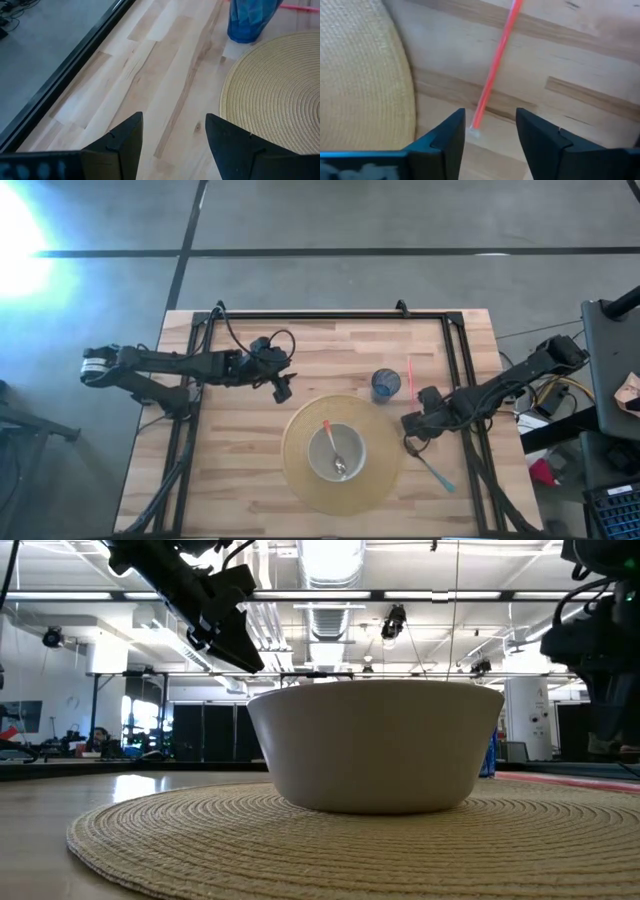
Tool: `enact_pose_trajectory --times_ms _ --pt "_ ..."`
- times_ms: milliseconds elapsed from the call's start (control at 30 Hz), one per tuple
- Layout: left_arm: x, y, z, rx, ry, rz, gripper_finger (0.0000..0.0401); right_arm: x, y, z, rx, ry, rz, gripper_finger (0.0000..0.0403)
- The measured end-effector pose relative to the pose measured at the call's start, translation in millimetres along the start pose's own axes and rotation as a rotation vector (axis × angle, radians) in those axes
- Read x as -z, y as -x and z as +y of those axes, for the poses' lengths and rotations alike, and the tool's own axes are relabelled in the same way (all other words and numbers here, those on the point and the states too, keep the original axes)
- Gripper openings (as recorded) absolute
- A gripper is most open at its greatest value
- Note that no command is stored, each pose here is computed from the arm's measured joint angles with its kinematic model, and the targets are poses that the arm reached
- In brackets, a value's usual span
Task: Pick & Place Utensil
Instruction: Put the red straw into the blue cup
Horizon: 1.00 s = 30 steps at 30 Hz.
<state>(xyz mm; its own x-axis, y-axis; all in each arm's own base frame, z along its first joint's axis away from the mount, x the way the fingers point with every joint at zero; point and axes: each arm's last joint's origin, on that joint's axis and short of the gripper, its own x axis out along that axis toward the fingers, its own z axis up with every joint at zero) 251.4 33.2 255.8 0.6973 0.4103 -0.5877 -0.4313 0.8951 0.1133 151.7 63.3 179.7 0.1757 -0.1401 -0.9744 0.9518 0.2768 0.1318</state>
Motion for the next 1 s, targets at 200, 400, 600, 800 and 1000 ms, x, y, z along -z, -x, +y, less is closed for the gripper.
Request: enact_pose_trajectory --times_ms 200,400,600,800,1000 --pt "-0.1 -0.1 0.2 -0.001 0.001 0.0 0.0208 -2.7 -1.8 7.5 -0.056 0.007 0.004 0.0171" --pt "-0.2 0.0 0.1 -0.001 0.004 -0.002 0.0208 -4.8 -13.4 15.7 -0.03 0.063 -0.003 0.0164" --pt "-0.3 -0.1 0.1 -0.001 0.005 -0.003 0.0208 -5.3 -25.7 18.6 0.042 0.089 -0.008 0.0168" --pt "-0.3 -0.1 0.1 -0.001 0.011 -0.003 0.0208 -10.1 -37.2 20.5 0.108 0.09 0.009 0.0164" --pt "-0.4 -0.1 0.1 0.0 0.011 -0.004 0.0208 -9.7 -48.4 21.5 0.172 0.113 0.039 0.0148"
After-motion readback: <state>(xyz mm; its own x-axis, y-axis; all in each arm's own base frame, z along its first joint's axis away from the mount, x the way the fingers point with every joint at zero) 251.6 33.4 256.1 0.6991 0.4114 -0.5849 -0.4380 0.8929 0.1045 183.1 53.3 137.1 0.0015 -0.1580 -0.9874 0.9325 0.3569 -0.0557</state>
